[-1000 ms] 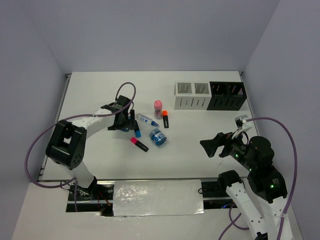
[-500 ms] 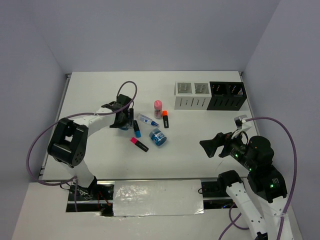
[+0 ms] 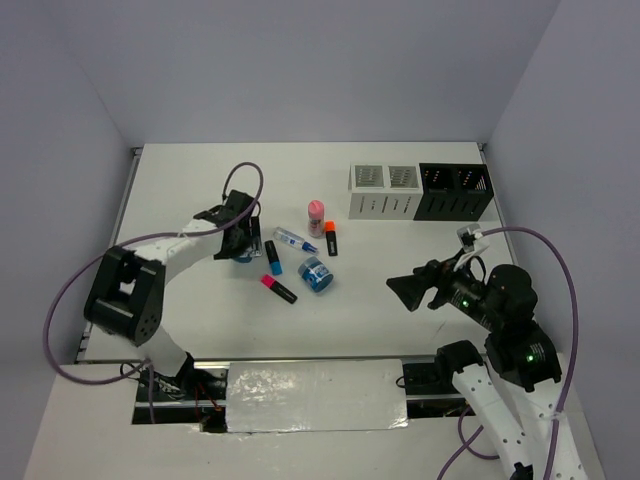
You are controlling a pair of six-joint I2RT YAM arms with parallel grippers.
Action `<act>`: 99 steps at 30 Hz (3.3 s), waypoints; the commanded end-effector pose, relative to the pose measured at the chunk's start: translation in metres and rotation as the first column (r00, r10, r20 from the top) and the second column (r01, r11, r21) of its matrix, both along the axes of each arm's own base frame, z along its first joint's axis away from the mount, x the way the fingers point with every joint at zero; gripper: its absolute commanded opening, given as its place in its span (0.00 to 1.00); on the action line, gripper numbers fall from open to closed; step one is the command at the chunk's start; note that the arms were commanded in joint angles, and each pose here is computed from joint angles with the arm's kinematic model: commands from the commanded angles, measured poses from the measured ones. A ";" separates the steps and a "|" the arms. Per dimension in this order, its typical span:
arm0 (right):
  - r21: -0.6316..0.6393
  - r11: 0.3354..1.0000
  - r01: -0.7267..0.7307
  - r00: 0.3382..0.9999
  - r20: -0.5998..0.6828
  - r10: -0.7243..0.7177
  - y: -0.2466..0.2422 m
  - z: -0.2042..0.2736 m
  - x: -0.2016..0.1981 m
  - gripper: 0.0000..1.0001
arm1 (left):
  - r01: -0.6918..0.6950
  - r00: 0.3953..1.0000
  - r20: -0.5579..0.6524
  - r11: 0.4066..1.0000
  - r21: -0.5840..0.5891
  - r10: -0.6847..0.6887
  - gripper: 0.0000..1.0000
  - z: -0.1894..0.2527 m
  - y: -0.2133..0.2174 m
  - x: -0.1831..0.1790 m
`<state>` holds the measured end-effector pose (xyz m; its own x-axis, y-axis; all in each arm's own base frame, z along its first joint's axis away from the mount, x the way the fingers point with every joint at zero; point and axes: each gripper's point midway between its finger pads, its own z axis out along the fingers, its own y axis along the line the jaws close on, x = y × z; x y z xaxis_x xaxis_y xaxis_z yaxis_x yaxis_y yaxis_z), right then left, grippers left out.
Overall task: Sort the stationery into containers
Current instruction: Pick up the stationery from the center of the board, then place the stationery in the storage box.
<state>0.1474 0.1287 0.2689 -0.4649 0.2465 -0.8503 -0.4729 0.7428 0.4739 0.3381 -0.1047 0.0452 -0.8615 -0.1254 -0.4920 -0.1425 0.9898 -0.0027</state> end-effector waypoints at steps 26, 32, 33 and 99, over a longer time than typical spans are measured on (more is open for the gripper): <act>0.270 0.952 -0.143 0.981 -0.087 0.172 0.213 0.065 0.086 1.00 | 0.827 0.435 0.858 0.499 -0.260 -0.274 0.00 0.241 -0.132 -0.140; 0.187 0.981 -0.049 0.992 -0.109 0.070 0.210 0.050 0.095 1.00 | 0.831 0.419 0.868 0.499 -0.248 -0.266 0.00 0.241 -0.132 -0.144; 0.177 0.983 -0.044 0.992 -0.112 0.065 0.208 0.048 0.094 1.00 | 0.831 0.417 0.869 0.499 -0.245 -0.268 0.00 0.240 -0.132 -0.144; -0.281 0.314 0.907 0.377 0.212 -0.901 -0.244 0.019 0.335 0.00 | 0.207 0.876 0.451 0.978 -0.027 -0.173 0.99 0.176 0.003 -0.117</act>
<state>0.4651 -0.1013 0.2390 -0.2754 0.2600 -0.9255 0.5817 0.8115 0.0549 0.2185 -0.0970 0.2130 -0.5929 -0.0261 -0.8048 0.0491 0.9964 -0.0685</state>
